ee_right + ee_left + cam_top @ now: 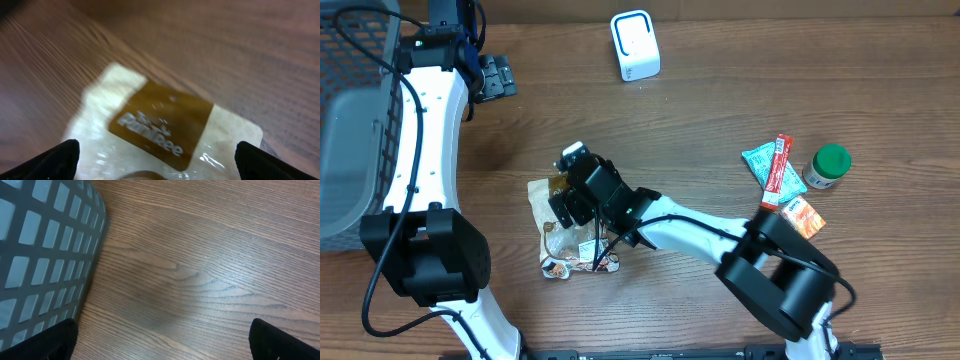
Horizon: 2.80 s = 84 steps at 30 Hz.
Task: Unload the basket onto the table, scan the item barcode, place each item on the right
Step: 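Reach the right gripper to the Pantree snack bag and grasp it, then lift the snack bag and carry it toward the scanner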
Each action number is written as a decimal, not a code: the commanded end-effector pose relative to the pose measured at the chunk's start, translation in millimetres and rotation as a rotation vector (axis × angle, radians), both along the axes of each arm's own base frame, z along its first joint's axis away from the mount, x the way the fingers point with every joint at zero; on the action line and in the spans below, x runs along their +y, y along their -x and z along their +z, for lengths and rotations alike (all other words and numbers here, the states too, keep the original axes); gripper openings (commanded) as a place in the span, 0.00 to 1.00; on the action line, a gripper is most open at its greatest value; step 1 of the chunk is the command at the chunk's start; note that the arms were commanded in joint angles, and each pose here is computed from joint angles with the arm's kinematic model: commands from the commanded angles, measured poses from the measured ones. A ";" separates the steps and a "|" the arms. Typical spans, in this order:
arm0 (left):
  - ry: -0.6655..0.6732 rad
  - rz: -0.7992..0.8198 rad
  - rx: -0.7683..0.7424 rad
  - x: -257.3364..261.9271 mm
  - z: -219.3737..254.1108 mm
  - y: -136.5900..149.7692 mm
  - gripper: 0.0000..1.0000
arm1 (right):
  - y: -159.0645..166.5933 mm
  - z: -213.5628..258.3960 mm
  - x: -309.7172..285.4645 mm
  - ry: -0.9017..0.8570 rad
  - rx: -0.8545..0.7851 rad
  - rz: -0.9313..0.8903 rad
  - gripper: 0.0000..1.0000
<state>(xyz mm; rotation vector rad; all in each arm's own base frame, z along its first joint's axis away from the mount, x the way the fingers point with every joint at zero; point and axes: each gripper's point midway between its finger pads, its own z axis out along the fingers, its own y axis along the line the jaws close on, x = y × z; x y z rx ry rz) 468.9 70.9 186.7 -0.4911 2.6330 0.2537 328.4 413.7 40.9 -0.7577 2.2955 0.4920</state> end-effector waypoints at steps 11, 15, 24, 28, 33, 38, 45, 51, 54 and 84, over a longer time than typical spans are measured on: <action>-0.019 -0.014 0.003 0.8 1.0 -0.5 1.00 | -39.6 -29.2 -113.8 0.281 0.018 -0.425 1.00; -0.019 -0.014 0.003 0.8 1.0 -0.5 0.99 | -37.2 -31.2 -159.2 0.274 0.159 -0.626 1.00; -0.019 -0.014 0.003 0.8 1.0 -0.5 1.00 | -3.7 -36.6 -153.5 0.178 0.461 -0.556 1.00; -0.019 -0.014 0.003 0.8 1.0 -0.5 1.00 | -9.1 -25.9 -149.4 0.180 0.426 -0.507 1.00; -0.019 -0.014 0.003 0.8 1.0 -0.5 1.00 | -18.4 16.7 -141.3 0.126 0.386 -0.500 1.00; -0.019 -0.014 0.003 0.8 1.0 -0.5 1.00 | -6.8 26.5 -134.9 0.137 0.397 -0.376 1.00; -0.019 -0.014 0.003 0.8 1.0 -0.5 1.00 | 15.3 18.4 -134.6 0.167 0.482 -0.313 1.00; -0.019 -0.014 0.003 0.8 1.0 -0.5 1.00 | 23.8 11.3 -127.2 0.176 0.471 -0.289 1.00; -0.019 -0.014 0.003 0.8 1.0 -0.5 1.00 | 25.0 5.3 -132.1 0.219 0.435 -0.304 1.00; -0.019 -0.014 0.003 0.8 1.2 -0.4 1.00 | 24.5 -13.9 -129.9 0.279 0.484 -0.359 0.93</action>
